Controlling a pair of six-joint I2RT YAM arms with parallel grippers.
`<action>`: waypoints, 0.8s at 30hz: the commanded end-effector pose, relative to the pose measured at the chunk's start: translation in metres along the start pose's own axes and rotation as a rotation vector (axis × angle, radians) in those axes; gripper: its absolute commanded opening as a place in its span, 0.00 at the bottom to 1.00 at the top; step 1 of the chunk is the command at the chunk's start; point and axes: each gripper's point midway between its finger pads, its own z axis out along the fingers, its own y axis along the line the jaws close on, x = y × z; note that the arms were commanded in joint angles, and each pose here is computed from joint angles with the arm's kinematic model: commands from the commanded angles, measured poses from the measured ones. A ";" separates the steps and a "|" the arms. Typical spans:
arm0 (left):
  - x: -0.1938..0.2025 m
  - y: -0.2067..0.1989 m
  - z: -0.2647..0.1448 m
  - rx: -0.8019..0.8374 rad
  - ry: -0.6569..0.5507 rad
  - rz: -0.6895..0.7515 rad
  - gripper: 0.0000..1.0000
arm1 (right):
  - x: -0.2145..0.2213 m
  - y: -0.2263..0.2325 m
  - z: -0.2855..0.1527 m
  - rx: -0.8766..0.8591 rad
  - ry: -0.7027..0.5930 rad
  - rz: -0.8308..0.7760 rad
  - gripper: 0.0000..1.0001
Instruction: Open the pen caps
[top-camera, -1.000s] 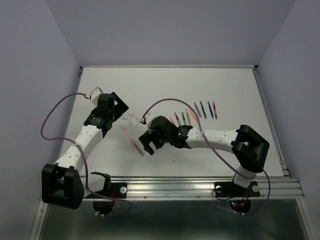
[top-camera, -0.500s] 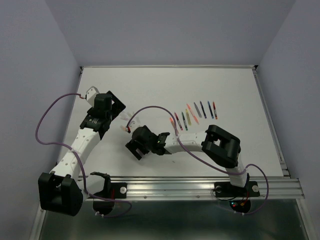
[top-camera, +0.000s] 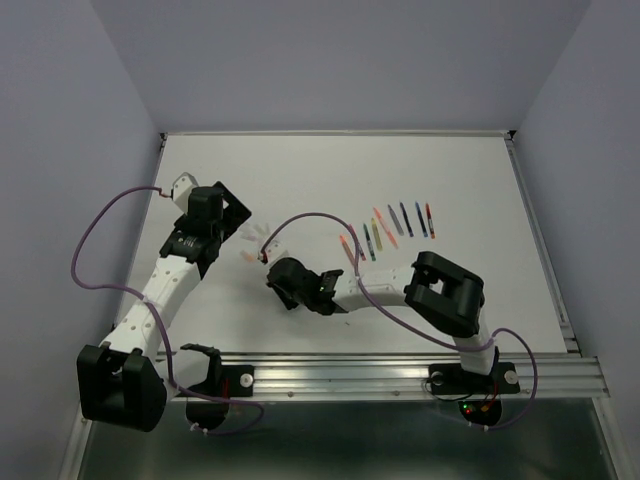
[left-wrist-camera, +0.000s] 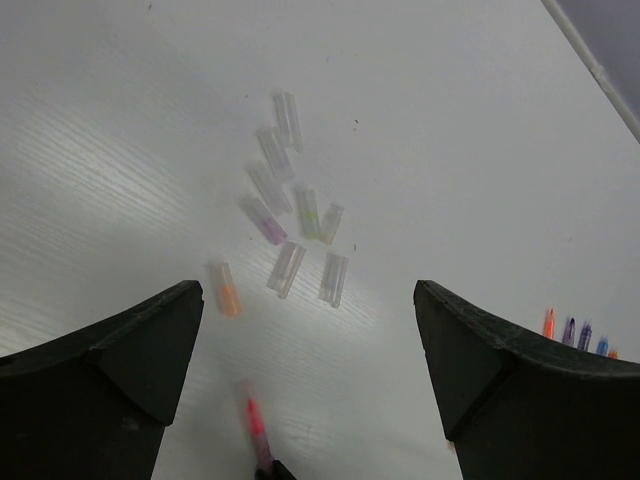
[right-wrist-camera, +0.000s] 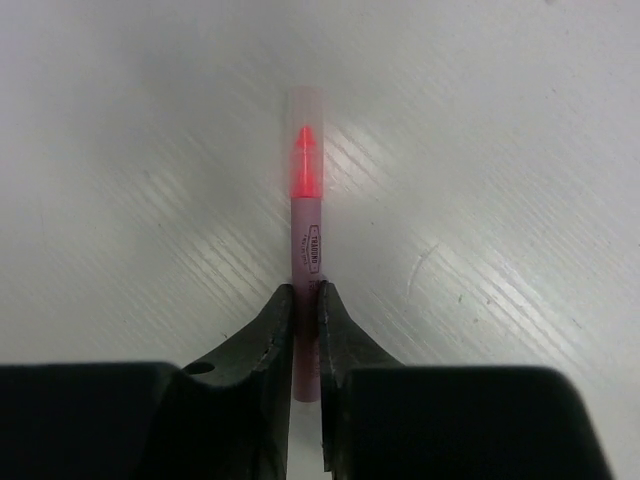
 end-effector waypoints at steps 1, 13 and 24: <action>-0.003 -0.013 -0.002 0.062 0.004 0.012 0.99 | 0.019 -0.023 -0.015 0.088 0.035 0.024 0.03; 0.049 -0.069 -0.021 0.342 0.167 0.019 0.99 | -0.078 -0.071 -0.081 -0.135 -0.244 0.242 0.01; 0.084 -0.111 -0.024 0.441 0.258 0.042 0.98 | -0.125 -0.079 -0.105 -0.220 -0.387 0.268 0.01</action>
